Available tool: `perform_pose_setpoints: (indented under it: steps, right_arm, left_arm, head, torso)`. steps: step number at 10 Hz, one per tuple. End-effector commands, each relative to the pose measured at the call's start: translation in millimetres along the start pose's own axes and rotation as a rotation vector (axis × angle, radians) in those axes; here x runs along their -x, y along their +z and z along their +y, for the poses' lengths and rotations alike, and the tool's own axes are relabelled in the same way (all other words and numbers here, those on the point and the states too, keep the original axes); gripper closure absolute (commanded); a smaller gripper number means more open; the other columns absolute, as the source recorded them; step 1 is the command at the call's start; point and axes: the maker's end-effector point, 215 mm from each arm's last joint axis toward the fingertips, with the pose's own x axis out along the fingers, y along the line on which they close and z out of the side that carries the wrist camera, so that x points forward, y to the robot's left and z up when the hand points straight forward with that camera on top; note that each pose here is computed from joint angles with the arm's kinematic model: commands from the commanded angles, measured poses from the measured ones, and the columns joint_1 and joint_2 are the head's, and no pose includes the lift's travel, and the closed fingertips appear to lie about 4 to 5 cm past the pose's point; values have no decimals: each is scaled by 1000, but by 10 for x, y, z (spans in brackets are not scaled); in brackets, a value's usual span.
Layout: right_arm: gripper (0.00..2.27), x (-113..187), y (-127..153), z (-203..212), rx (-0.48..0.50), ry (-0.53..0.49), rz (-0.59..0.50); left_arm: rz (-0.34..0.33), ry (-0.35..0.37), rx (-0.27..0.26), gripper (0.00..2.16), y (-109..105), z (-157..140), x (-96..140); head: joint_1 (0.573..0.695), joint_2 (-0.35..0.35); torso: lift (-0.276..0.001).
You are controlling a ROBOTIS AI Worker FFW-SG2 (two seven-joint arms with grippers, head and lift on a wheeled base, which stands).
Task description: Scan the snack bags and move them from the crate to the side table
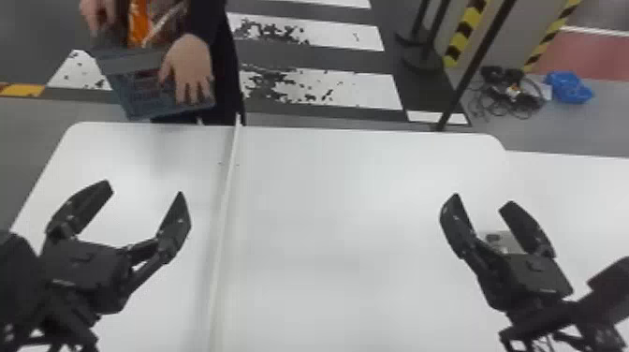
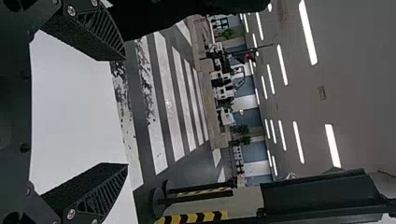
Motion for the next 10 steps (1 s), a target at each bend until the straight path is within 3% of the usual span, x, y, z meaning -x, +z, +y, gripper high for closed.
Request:
perform_pose_setpoints:
  steps: [1, 10]
  right_arm:
    - [120, 15, 35, 11, -2, 1, -13]
    - [120, 29, 29, 63, -13, 6, -8]
  left_arm:
    - [2, -5, -2, 124, -5, -15, -4]
    - [6, -44, -8, 124, -41, -63, -24]
  head:
    - [695, -131]
    - [695, -138]
  torso:
    - [-87]
    - [-87]
